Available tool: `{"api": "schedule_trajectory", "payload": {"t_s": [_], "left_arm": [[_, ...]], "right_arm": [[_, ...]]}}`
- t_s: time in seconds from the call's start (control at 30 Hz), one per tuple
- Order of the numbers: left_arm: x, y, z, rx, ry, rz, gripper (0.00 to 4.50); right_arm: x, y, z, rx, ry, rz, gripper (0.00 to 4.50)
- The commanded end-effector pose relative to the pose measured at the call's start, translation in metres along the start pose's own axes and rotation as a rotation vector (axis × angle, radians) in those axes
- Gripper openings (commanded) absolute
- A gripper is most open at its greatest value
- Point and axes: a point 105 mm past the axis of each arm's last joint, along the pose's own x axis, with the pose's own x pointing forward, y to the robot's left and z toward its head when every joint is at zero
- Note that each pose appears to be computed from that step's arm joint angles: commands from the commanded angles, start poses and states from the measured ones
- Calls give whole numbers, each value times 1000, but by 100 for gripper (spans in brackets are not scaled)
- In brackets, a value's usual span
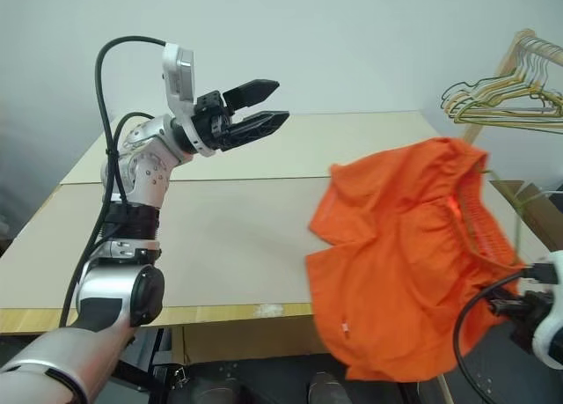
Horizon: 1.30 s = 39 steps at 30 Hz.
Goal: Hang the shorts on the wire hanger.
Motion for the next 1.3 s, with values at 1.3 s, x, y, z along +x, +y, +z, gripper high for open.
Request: {"api": "schedule_trajectory", "payload": {"t_s": [1.3], "left_arm": [[8, -19, 13, 65, -11, -22, 445]], "right_arm": [[-17, -131, 78, 707, -9, -355, 0]]}}
